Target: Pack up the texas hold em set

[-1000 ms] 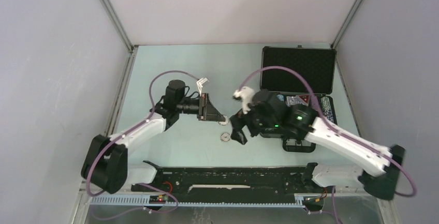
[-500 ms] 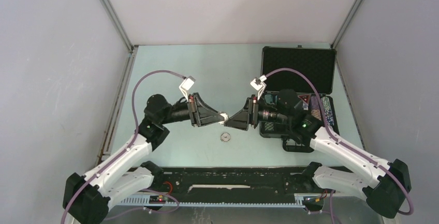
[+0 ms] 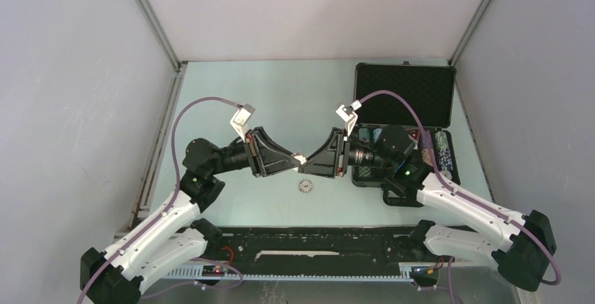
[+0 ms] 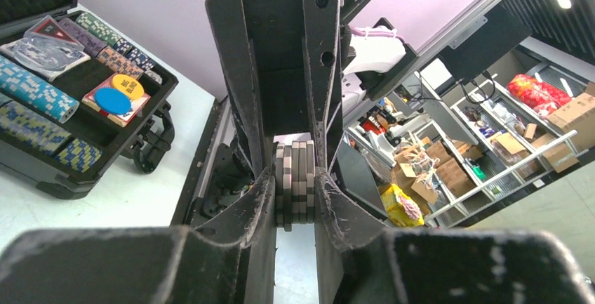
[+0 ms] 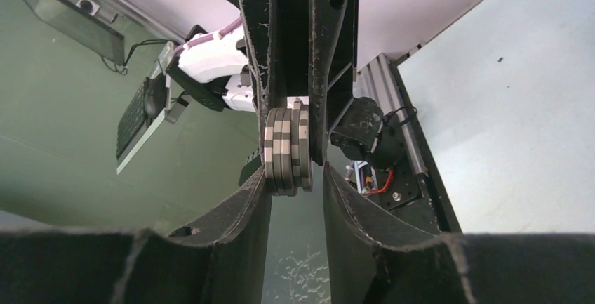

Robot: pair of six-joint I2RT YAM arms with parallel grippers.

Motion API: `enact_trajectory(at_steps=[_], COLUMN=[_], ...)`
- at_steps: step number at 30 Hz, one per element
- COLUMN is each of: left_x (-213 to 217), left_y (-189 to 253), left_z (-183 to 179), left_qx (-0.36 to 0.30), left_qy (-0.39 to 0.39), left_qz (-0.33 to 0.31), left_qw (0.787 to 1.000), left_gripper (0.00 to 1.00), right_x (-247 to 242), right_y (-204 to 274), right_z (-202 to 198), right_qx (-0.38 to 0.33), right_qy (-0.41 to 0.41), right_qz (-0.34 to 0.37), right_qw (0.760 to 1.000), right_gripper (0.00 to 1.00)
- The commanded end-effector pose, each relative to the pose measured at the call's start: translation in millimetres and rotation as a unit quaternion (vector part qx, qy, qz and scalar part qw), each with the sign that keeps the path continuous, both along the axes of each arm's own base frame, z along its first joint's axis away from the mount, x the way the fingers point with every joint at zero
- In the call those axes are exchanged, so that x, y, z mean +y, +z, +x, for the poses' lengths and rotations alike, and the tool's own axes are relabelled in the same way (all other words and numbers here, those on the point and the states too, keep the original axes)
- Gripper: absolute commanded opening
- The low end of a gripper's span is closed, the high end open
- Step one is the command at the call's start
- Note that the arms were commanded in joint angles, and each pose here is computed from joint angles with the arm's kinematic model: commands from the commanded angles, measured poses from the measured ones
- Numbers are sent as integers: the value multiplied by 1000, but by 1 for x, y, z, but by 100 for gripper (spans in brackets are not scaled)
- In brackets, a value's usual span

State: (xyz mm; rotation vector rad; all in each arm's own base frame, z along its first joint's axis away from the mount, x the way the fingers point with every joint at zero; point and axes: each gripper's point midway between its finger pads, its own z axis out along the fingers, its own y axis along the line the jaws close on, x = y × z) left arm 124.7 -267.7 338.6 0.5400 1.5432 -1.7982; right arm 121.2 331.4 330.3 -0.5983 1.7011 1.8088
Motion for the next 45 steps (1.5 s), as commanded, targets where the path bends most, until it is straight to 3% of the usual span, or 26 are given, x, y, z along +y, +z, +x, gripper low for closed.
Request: enact_trajectory(at_steps=[1, 7, 17, 23, 31, 32, 35, 37, 41, 45], left_x=[0, -4, -8, -12, -16, -17, -17, -18, -19, -21], left_y=[10, 6, -1, -2, -7, -7, -7, -7, -12, -25], left_z=[-5, 0, 9, 13, 26, 27, 28, 29, 34, 48], left_qx=[-12, -6, -3, -4, 3, 4, 2, 0, 8, 18], left_qy=[0, 3, 9, 8, 25, 26, 28, 28, 37, 63], left_qz=[-22, -16, -7, -2, 6, 7, 7, 8, 14, 45], left_qw=[1000, 1000, 1000, 1000, 1000, 1000, 1000, 1000, 999, 997], left_gripper=[0, 0, 0, 0, 7, 7, 7, 7, 4, 1], right_x=[5, 4, -3, -8, -13, -13, -16, -19, -28, -47], right_y=[15, 16, 13, 12, 10, 8, 3, 3, -2, -20], right_z=[-6, 4, 24, 37, 49, 52, 58, 59, 62, 69], right_qx=[-15, -12, -8, -5, 10, 18, 31, 38, 52, 46], right_qy=[16, -11, -51, -76, -86, -88, -97, -95, -94, -132], right_qz=[32, 34, 27, 24, 24, 21, 21, 28, 33, -9], right_qw=[999, 999, 998, 997, 996, 996, 995, 994, 994, 990], right_gripper=[40, 43, 37, 0, 0, 4, 34, 49, 56, 63])
